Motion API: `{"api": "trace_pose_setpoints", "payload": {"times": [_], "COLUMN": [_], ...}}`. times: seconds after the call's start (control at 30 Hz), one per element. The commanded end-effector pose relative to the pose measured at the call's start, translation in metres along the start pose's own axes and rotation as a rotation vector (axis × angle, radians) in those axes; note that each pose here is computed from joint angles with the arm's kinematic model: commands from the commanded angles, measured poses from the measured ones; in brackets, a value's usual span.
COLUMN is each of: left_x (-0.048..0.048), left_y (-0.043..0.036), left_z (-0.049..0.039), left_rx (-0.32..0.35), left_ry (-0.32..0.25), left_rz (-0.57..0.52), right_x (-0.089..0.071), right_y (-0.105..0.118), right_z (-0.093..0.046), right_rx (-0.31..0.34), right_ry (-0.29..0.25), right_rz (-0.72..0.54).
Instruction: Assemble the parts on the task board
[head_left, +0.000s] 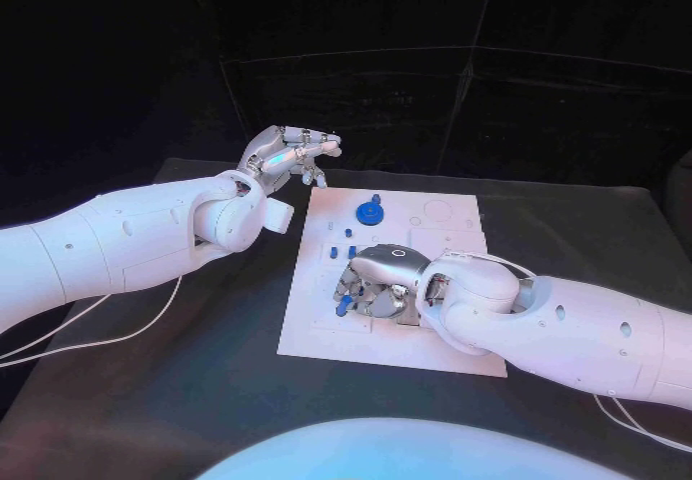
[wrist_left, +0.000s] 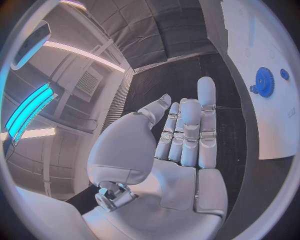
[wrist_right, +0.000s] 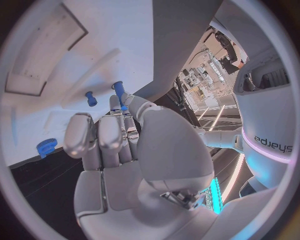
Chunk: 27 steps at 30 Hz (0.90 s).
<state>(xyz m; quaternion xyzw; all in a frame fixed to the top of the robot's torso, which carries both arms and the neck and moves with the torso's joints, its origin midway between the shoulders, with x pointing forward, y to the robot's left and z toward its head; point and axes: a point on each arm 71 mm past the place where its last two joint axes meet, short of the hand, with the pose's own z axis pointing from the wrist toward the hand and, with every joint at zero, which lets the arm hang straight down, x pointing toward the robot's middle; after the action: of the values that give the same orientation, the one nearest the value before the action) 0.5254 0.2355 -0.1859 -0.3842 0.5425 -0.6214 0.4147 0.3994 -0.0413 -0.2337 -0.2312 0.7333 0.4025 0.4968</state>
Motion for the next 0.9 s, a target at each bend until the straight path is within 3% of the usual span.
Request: {"api": "trace_pose_setpoints", "payload": {"times": [0.03, 0.23, 0.67, 0.9], "left_x": [0.0008, 0.0004, 0.0005, 0.0003], "left_y": [-0.0009, -0.0008, -0.0007, -0.0006], "left_z": [0.0006, 0.0005, 0.0007, 0.0007], "left_rx": [0.003, 0.002, 0.001, 0.000], "left_ry": [0.011, 0.010, 0.011, 0.011], "left_rz": [-0.009, -0.008, -0.008, -0.008], "right_x": [0.000, 0.000, 0.010, 0.010], "right_y": [0.000, 0.000, 0.008, 0.010], "right_z": [0.000, 0.001, 0.006, 0.007], "right_rx": [0.010, 0.016, 0.019, 0.011], "right_ry": [0.007, 0.004, 0.051, 0.032], "right_rz": [-0.044, -0.064, -0.113, -0.114]}}
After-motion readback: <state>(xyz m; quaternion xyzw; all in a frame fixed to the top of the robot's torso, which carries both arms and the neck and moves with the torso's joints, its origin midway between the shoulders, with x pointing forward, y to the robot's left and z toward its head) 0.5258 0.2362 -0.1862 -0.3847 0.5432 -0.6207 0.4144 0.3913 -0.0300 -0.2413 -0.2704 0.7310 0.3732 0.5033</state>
